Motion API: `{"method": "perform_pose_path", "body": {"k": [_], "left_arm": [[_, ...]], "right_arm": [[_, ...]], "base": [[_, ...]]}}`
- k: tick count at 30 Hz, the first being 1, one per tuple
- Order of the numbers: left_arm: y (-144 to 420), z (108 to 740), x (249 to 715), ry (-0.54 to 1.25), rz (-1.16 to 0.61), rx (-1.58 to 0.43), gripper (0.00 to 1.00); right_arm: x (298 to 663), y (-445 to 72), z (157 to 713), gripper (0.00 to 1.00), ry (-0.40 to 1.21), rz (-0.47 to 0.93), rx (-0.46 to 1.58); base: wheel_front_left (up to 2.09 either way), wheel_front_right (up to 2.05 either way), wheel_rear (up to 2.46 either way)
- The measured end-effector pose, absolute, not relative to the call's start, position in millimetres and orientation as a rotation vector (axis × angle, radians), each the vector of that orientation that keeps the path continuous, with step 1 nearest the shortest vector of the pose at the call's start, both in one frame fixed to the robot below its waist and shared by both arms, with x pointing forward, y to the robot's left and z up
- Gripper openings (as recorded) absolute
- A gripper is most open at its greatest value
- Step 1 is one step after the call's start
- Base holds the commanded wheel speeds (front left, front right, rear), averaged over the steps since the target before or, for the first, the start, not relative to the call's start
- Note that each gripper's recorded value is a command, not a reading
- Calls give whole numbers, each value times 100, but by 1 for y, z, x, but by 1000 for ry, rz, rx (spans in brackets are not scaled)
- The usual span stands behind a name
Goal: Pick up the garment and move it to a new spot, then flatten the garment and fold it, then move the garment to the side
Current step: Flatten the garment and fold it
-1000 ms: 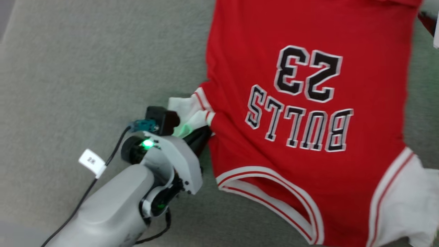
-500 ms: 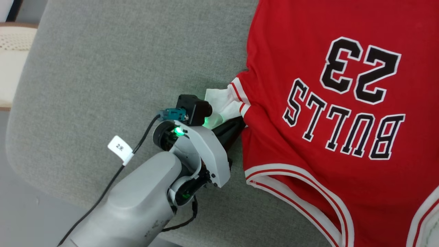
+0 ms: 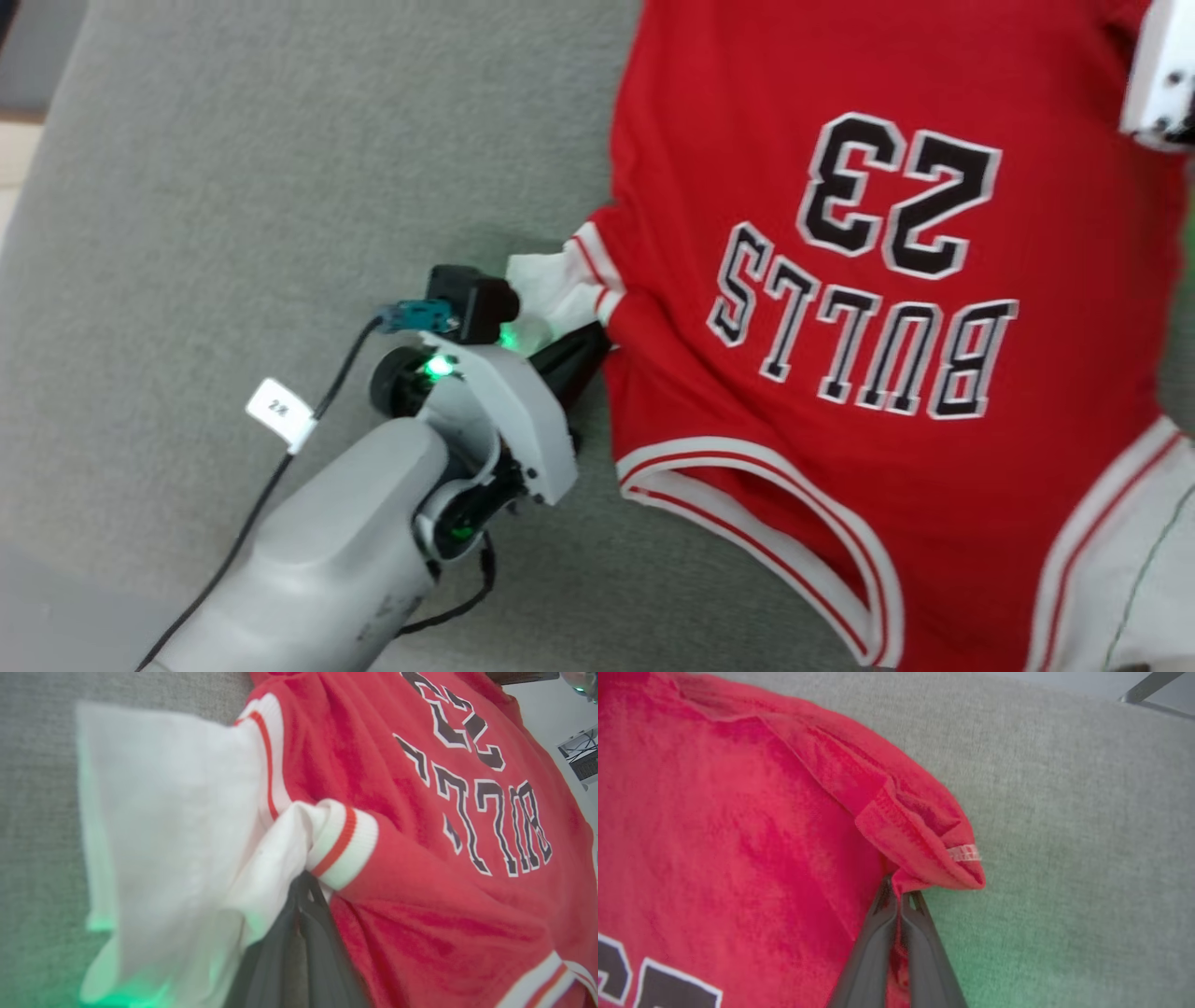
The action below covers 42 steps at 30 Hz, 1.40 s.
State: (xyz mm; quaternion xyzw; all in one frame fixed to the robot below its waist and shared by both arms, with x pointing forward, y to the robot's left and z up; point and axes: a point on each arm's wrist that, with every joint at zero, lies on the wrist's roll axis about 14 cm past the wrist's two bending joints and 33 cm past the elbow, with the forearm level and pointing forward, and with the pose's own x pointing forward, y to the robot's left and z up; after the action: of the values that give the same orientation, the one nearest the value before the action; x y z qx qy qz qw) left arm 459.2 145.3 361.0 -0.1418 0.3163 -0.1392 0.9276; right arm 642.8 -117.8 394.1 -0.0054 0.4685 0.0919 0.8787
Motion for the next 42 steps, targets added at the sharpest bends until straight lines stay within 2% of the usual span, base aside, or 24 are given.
{"method": "perform_pose_path", "body": {"k": [7,12,19,26,30,36,37,38,39,42], "left_arm": [[146,365,458,645,-280,-292,0],[145,370,457,640,-278,-284,0],[141,378,455,637,-286,-262,0],[139,381,455,637,-293,-252,0],[139,380,456,639,-294,-254,0],[138,375,456,653,-297,-258,0],[138,374,456,659,-297,-257,0],[138,374,455,661,-297,-257,0],[138,374,455,661,-296,-257,0],[137,375,454,661,-295,-256,0]], "right_arm": [[601,-131,392,0,998,221,-19],[562,-161,389,0,1024,215,0],[487,-196,387,0,1094,227,49],[412,-204,383,0,1171,239,112],[393,-202,380,0,1191,225,121],[396,-206,362,0,1203,159,133],[398,-206,357,25,1204,144,144],[399,-206,354,45,1207,134,136],[400,-206,351,100,1213,129,126],[407,-204,353,100,1204,133,114]], "base": [[0,0,0],[0,0,0],[0,0,0],[0,0,0],[0,0,0],[0,0,0],[0,0,0],[0,0,0],[0,0,0],[0,0,0]]}}
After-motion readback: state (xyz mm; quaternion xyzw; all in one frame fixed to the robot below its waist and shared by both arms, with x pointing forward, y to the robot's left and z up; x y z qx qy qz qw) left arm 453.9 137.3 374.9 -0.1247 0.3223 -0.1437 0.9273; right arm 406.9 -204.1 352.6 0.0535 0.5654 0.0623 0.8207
